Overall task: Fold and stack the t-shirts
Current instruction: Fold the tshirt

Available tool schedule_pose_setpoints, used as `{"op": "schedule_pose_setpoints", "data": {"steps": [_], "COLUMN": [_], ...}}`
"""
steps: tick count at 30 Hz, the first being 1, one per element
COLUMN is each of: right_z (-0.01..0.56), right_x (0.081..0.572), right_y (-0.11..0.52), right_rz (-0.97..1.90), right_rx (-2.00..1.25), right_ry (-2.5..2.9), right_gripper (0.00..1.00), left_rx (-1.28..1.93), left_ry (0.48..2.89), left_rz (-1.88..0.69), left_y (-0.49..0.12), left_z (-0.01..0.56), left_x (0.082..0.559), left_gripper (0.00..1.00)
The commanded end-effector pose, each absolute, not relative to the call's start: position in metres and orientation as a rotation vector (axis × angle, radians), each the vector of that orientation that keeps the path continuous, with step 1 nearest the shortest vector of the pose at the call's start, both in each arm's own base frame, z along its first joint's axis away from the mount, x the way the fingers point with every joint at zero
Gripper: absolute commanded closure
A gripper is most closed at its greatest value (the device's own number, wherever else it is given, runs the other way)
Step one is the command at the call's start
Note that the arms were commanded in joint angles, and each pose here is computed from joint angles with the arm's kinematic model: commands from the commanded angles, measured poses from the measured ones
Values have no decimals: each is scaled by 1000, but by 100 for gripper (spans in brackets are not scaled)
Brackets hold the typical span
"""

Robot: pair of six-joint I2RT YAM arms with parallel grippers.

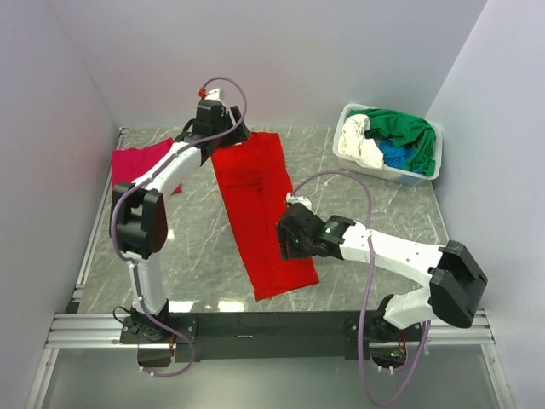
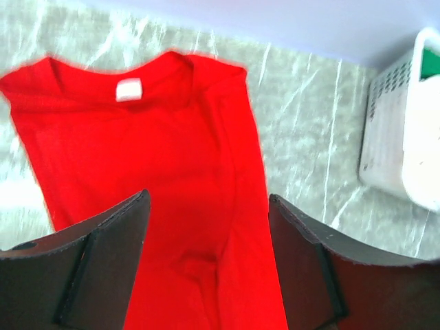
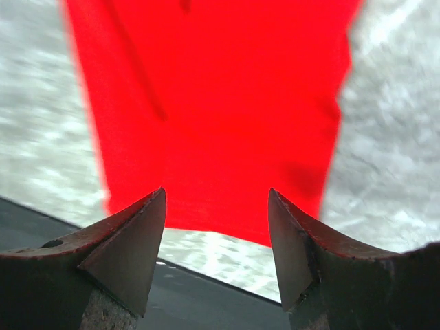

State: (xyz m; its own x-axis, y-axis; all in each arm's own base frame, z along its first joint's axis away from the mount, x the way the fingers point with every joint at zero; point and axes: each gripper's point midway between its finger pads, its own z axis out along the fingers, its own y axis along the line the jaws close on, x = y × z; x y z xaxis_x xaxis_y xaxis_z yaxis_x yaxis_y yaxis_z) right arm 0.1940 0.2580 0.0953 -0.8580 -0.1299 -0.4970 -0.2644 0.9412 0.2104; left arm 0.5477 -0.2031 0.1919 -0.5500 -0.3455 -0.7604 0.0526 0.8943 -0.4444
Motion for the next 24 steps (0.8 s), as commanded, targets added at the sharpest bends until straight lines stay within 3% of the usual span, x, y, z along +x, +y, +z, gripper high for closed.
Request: {"op": "schedule_pose_setpoints", "data": {"steps": [1,13,24], "right_z": [75,29,17], "right_x": [189,177,162], "right_y": [242,235,251], "right_rz": [305,288,303], "right_rx": [-242,-246,-293], "right_ry": [2617,2675,2732], "right_gripper": [32,32,33], "left_rx": [-250,-271,-258], "left_ry": [2207,2381,2418], "left_rz": [-490,-434,-392], "left_y": [-196,-191,-192], "left_z": [149,45,18], "left_x": [521,502,523], "left_gripper": [25,27,26]}}
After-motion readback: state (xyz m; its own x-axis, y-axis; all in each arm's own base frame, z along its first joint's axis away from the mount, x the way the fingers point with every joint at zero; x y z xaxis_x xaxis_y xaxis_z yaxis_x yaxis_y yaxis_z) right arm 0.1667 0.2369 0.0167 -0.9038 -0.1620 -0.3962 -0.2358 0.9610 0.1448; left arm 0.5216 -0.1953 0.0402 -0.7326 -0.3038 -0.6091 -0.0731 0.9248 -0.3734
